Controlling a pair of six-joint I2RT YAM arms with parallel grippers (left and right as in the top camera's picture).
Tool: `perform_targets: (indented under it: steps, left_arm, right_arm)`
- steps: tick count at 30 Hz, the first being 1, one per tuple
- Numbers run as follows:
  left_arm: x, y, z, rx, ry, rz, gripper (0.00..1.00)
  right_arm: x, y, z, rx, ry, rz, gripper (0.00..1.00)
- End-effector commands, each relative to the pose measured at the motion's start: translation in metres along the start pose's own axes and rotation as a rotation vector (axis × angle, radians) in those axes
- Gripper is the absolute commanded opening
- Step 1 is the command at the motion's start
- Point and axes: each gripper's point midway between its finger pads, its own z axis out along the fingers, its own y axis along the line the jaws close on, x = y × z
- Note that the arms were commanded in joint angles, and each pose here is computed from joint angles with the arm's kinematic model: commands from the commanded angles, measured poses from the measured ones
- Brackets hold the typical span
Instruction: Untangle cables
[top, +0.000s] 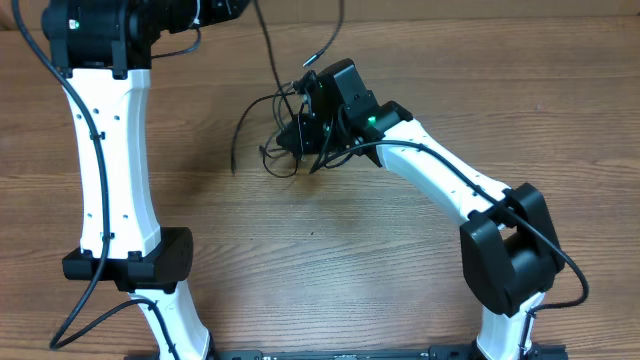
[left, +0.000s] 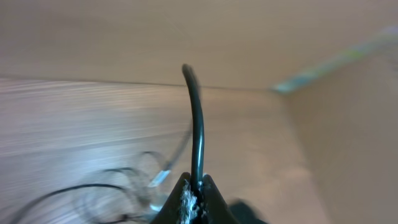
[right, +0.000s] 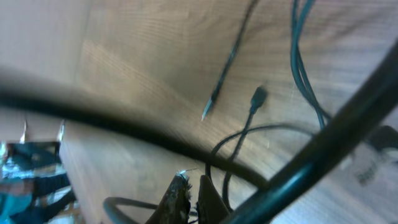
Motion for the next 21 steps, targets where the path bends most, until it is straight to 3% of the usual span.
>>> perform_targets:
  steps: [1,5,9,14,21]
  left_arm:
    - [-0.032,0.069,-0.044,-0.355,-0.181,-0.067,0.04]
    - [-0.034,0.123,-0.076,-0.559,-0.214,-0.134,0.04]
    - [-0.016,0.17,-0.104,-0.693,-0.154,-0.211,0.04]
    - [0.013,0.188,-0.108,-0.738,-0.025,-0.241,0.04]
    - [0.053,0.178,-0.066,-0.661,0.219,-0.129,0.04]
  right_arm:
    - [-0.019,0.026,-0.063,-0.033,-0.086,-0.095,0.04]
    - [-0.036,0.02,-0.152,0.079,-0.24,-0.08,0.04]
    - [-0.045,0.02,-0.237,0.14,-0.416,-0.064,0.04]
    - [-0.045,0.029,-0.275,0.142,-0.506,-0.072,0.04]
    - [-0.058,0.073,-0.29,-0.039,-0.569,-0.111,0.04]
